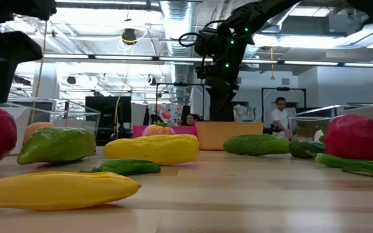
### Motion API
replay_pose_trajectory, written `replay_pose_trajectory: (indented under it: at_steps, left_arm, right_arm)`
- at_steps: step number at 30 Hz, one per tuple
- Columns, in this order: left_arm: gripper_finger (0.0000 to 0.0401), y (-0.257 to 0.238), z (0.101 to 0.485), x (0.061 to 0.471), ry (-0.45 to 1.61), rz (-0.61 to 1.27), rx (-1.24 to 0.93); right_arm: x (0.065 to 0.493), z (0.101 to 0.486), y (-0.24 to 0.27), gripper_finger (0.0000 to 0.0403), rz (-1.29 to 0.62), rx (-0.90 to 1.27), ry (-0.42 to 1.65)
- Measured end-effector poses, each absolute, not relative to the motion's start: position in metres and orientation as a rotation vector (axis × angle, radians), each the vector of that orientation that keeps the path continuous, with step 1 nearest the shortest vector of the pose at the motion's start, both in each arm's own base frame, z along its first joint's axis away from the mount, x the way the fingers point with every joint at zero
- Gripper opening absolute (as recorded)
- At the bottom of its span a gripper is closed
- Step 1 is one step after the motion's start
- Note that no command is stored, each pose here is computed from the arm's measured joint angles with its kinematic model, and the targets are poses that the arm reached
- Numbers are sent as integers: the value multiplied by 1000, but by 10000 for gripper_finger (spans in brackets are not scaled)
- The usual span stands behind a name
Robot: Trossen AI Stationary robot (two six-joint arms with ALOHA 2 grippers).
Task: Sort produce into baskets
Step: Put the red tomato into the yellow bin
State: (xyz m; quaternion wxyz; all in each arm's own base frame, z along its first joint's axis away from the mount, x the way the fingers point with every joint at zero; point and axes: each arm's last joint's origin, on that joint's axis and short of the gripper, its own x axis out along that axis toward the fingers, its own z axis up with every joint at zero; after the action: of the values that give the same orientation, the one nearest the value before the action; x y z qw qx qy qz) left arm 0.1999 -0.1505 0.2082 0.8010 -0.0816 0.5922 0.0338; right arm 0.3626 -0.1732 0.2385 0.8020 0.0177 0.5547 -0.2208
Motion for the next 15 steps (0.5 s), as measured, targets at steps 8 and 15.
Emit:
replay_pose_trajectory:
  at_steps: [8, 15]
  left_arm:
    - [304, -154, 200, 204, 1288, 73, -171]
    - [304, -155, 200, 205, 1280, 78, -176]
  right_arm:
    - [363, 238, -173, 398, -473, 38, 1189]
    - [363, 238, -173, 398, -474, 39, 1189]
